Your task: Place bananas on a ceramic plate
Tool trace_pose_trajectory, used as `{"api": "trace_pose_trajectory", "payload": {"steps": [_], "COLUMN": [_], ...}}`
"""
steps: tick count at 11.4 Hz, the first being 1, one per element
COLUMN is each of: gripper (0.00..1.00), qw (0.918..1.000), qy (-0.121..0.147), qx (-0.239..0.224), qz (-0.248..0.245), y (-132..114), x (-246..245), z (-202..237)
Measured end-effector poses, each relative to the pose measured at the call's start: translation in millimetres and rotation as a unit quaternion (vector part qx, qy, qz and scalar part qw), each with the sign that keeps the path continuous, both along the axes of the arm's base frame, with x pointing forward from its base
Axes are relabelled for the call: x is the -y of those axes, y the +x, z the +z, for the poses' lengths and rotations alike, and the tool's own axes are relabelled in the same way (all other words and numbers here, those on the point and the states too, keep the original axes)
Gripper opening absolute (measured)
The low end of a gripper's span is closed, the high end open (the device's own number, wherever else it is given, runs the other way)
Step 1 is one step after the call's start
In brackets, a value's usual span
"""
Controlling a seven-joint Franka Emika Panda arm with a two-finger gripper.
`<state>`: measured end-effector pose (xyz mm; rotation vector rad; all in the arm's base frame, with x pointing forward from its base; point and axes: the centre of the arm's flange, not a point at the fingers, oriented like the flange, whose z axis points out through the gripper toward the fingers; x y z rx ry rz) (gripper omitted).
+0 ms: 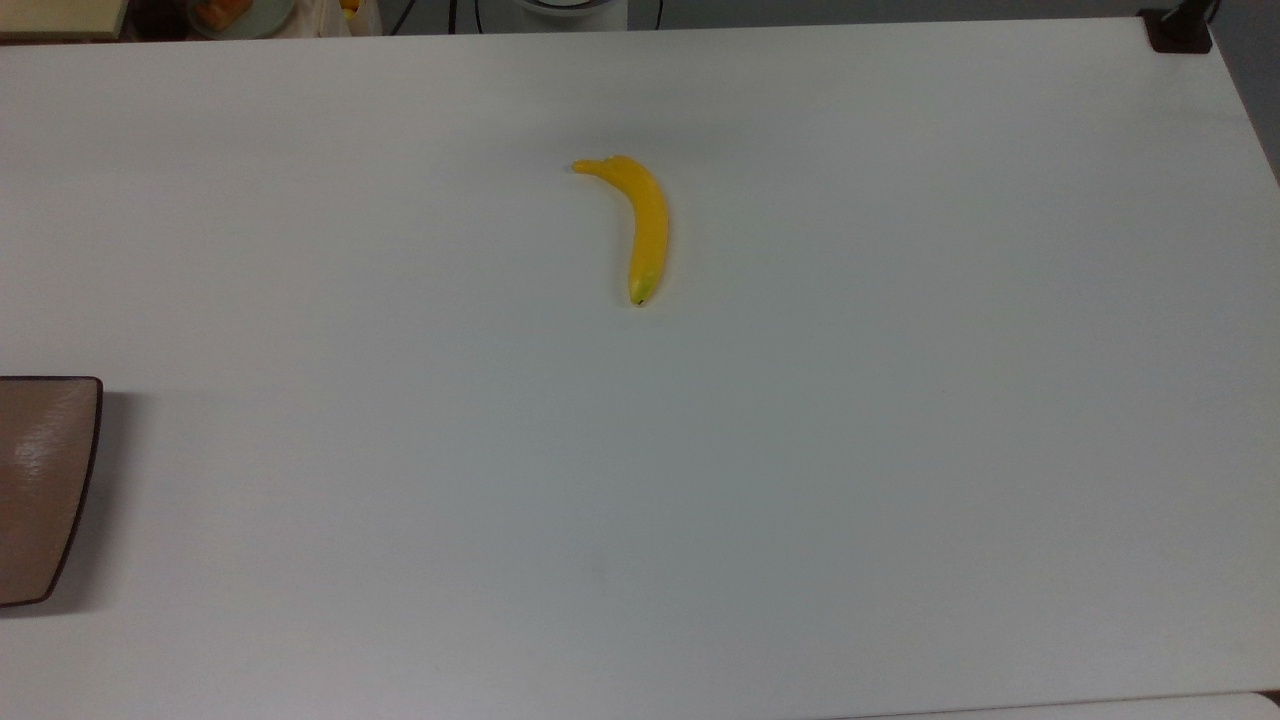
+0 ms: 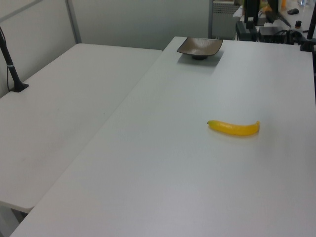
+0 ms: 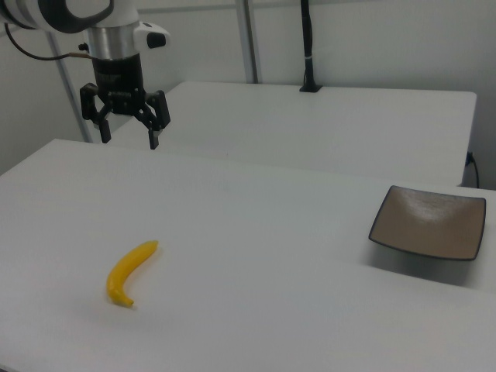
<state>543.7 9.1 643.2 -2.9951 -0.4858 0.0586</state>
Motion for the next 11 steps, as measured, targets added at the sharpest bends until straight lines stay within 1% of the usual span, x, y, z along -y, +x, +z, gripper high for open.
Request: {"api": "trace_pose_trajectory", "payload": {"steps": [2,5,8,9,11], "gripper": [1.0,1.0,1.0,1.0,1.0], "qw": [0.9999,0.9983,0.9971,0.9965,0.9962], "qy": [0.0,-0.004,-0.022,-0.033,-0.042], "qx": [-0.006,-0.002,-0.015,-0.022,-0.018], "qz": [0.014,0.058,0.071,0.073,0.074], "y": [0,12,24,30,41], "x": [-15,-71,-112,-126,-136], "z": [-8,-41,-85,-108,-140]}}
